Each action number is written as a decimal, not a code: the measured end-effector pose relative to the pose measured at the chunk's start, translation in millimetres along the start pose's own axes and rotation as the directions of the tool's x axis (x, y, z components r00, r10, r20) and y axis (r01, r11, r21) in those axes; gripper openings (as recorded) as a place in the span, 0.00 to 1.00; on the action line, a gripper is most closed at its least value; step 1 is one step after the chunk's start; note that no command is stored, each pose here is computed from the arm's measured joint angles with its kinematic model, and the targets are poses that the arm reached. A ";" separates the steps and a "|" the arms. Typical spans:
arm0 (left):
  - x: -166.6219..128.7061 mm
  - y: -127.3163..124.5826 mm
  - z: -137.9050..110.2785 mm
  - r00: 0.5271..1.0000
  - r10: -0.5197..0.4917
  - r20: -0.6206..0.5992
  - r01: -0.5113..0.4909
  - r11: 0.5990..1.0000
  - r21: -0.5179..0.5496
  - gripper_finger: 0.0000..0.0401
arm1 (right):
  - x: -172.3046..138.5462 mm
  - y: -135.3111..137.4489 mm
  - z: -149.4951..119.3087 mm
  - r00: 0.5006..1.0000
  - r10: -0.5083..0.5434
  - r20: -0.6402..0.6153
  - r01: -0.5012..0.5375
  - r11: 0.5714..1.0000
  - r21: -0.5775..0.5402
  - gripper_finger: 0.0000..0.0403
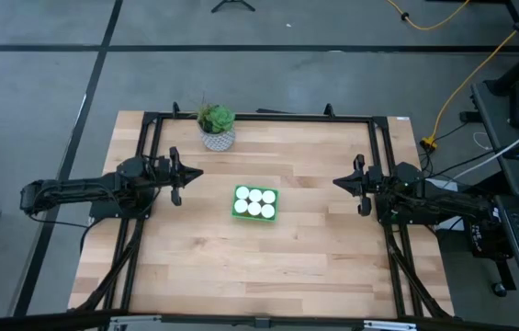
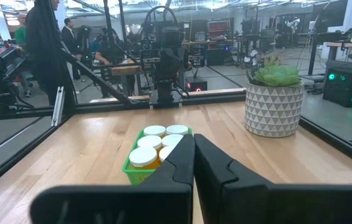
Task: Pick and place pill bottles into a basket
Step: Return to Home Position
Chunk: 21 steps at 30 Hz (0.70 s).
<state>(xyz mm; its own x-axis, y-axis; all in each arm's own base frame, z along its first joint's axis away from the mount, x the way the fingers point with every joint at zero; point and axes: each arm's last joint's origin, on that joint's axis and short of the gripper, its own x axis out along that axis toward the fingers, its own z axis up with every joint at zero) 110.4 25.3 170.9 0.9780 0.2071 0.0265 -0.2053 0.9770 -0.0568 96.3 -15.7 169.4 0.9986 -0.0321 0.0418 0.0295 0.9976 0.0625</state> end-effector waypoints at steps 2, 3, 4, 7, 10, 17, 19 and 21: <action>0.0 0.0 0.0 1.000 0.000 0.000 0.000 1.000 0.000 0.03 | 0.0 0.0 0.0 1.000 0.000 0.000 0.000 1.000 0.000 0.02; 0.0 0.0 0.0 1.000 0.000 0.000 0.000 1.000 0.000 0.03 | 0.0 0.0 0.0 1.000 0.000 0.000 0.000 1.000 0.000 0.02; 0.0 0.0 0.0 1.000 0.000 0.000 0.000 1.000 0.000 0.03 | 0.0 0.0 0.0 1.000 0.000 0.000 0.000 1.000 0.000 0.02; 0.0 0.0 0.0 1.000 0.000 0.000 0.000 1.000 0.000 0.02 | 0.0 0.0 0.0 1.000 0.000 0.000 0.000 1.000 0.000 0.02; 0.0 0.0 0.0 1.000 0.000 0.000 0.000 1.000 0.000 0.02 | 0.0 0.0 0.0 1.000 0.000 0.000 0.000 1.000 0.000 0.02; 0.0 0.0 0.0 1.000 0.000 0.000 0.000 1.000 0.000 0.03 | 0.0 0.0 0.0 1.000 0.000 0.000 0.000 1.000 0.000 0.02; 0.0 0.0 0.0 1.000 0.000 0.000 0.000 1.000 0.000 0.03 | 0.0 0.0 0.0 1.000 0.000 0.000 0.000 1.000 0.000 0.02; 0.0 0.0 0.0 1.000 0.000 0.000 0.000 1.000 0.000 0.02 | 0.0 0.0 0.0 1.000 0.000 0.000 0.000 1.000 0.000 0.02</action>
<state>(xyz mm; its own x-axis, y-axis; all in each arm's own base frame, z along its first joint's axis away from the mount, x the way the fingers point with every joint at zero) 110.4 25.3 170.9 0.9780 0.2071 0.0265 -0.2053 0.9770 -0.0571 96.3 -15.7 169.4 0.9986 -0.0322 0.0418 0.0295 0.9976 0.0625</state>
